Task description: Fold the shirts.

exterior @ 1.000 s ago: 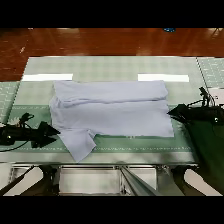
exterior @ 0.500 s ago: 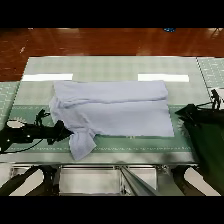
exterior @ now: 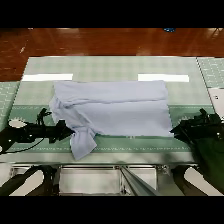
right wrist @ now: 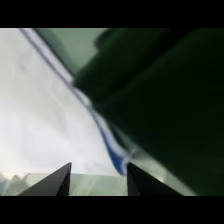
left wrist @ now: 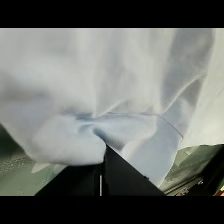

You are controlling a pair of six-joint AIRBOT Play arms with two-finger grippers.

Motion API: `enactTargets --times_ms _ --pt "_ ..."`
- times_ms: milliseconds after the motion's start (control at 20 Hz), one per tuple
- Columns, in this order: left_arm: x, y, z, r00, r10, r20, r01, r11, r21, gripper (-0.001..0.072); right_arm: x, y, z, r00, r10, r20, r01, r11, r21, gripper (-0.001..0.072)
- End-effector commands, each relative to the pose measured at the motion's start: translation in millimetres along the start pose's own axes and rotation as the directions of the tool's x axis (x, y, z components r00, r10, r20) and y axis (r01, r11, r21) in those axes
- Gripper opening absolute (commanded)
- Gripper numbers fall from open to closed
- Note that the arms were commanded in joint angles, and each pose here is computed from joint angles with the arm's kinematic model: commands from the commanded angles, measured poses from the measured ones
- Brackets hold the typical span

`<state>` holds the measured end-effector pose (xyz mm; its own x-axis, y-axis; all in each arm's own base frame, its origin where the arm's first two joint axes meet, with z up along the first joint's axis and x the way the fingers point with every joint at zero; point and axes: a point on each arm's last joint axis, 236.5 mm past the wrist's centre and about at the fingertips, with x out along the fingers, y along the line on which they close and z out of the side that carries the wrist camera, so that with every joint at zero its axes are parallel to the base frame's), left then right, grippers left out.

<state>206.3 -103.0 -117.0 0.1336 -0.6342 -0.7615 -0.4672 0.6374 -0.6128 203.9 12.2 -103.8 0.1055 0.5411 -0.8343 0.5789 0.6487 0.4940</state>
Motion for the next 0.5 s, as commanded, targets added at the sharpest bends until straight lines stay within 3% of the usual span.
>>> enactTargets --times_ms 0,50,150,200,450 --pt "0.1 -0.1 0.2 1.000 0.000 0.001 0.000 1.000 0.005 0.0016 17.9 10.7 18.9 0.998 0.025 0.050 -0.026 1.000 0.014 0.0407" --pt "0.1 -0.2 0.2 1.000 0.000 0.001 0.000 1.000 0.005 0.0016 21.9 17.6 25.7 0.997 0.034 0.064 -0.034 0.999 0.006 0.0392" --pt "-3.4 -3.5 4.7 1.000 -0.007 0.010 0.007 0.999 0.035 0.0016 21.0 37.7 34.8 0.995 0.063 0.079 -0.058 0.996 -0.070 0.0117" --pt "-7.6 -7.6 9.4 1.000 -0.015 0.017 0.014 0.999 0.041 0.0016 16.5 47.4 36.0 0.995 0.073 0.071 -0.063 0.988 -0.141 0.0017" --pt "-53.1 -54.2 60.7 0.989 -0.078 0.123 0.058 0.985 0.162 0.0015 -23.7 88.3 60.9 0.987 0.118 0.107 -0.085 0.958 -0.274 0.0017"
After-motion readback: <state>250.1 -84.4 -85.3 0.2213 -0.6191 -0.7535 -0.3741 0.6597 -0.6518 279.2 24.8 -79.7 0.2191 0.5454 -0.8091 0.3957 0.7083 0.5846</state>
